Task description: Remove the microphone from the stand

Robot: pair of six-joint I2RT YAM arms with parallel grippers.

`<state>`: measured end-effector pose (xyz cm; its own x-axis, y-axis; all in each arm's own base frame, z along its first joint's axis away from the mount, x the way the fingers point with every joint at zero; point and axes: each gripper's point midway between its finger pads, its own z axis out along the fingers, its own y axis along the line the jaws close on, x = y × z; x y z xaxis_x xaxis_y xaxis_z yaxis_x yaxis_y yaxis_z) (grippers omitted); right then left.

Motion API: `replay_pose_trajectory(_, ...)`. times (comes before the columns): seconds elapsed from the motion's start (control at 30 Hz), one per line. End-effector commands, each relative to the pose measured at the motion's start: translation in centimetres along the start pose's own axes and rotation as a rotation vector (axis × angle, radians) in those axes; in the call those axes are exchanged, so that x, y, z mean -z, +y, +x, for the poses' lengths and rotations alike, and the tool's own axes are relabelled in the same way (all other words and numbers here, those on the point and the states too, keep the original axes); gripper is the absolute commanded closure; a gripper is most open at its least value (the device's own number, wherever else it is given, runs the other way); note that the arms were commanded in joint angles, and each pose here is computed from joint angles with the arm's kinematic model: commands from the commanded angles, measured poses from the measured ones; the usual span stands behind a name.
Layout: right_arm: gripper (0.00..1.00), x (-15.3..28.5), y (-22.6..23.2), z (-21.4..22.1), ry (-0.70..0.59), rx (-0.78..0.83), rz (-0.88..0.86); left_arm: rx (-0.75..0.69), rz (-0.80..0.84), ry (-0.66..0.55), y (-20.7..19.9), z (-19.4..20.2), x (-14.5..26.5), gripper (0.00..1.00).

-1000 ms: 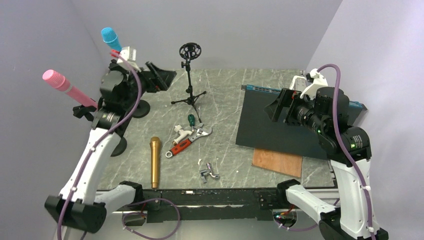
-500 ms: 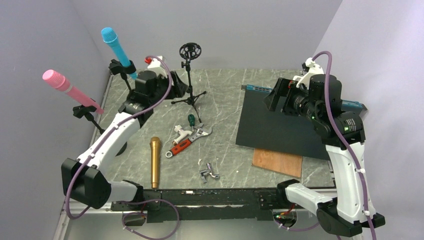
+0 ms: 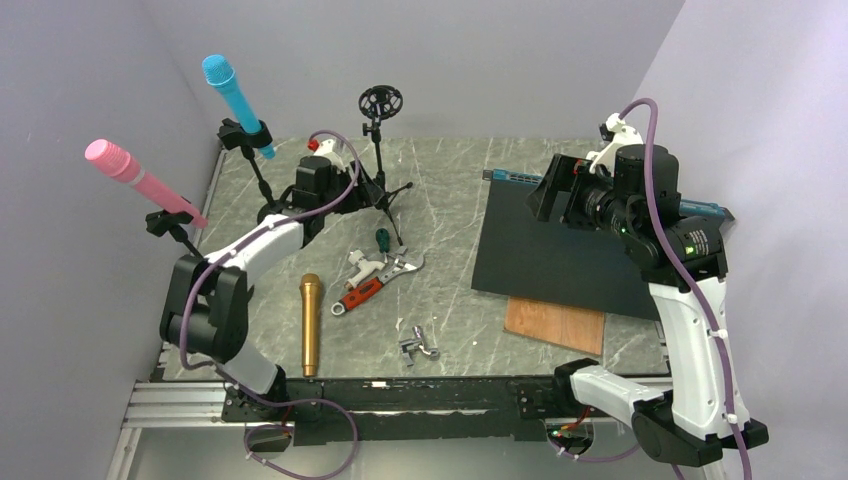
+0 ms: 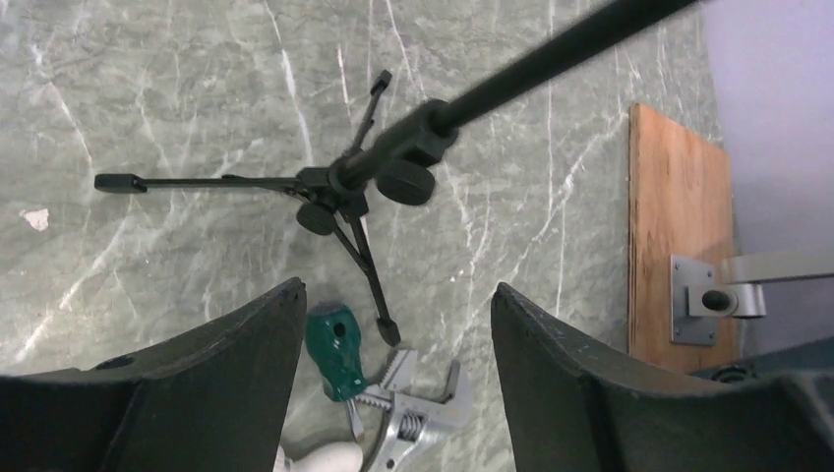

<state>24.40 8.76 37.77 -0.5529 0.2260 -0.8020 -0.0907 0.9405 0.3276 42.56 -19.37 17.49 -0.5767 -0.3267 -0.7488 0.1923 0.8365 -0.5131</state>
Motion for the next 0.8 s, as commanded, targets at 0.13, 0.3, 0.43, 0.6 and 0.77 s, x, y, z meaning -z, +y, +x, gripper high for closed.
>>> replay_pose_trajectory(0.13,0.0,1.2,-0.2,-0.6,-0.028,0.021,0.011,0.094,0.104,-0.074,-1.3,-2.7,-2.5,0.33)
replay_pose_trajectory(0.3,0.0,1.1,-0.9,-0.8,-0.03,0.031,0.049,0.137,0.112,-0.06,-0.5,-2.9,-3.5,0.4)
replay_pose_trajectory(0.43,0.0,1.0,-0.9,-0.7,-0.027,0.031,0.049,0.146,0.153,-0.048,-0.9,-2.9,-4.2,0.38)
replay_pose_trajectory(0.6,0.0,0.7,-0.8,-0.9,-0.025,0.034,0.05,0.175,0.161,-0.039,-0.9,-2.9,-4.9,0.39)
replay_pose_trajectory(0.77,0.0,0.6,-0.9,-1.0,-0.023,0.043,0.056,0.19,0.184,-0.043,-1.2,-3.5,-5.5,0.49)
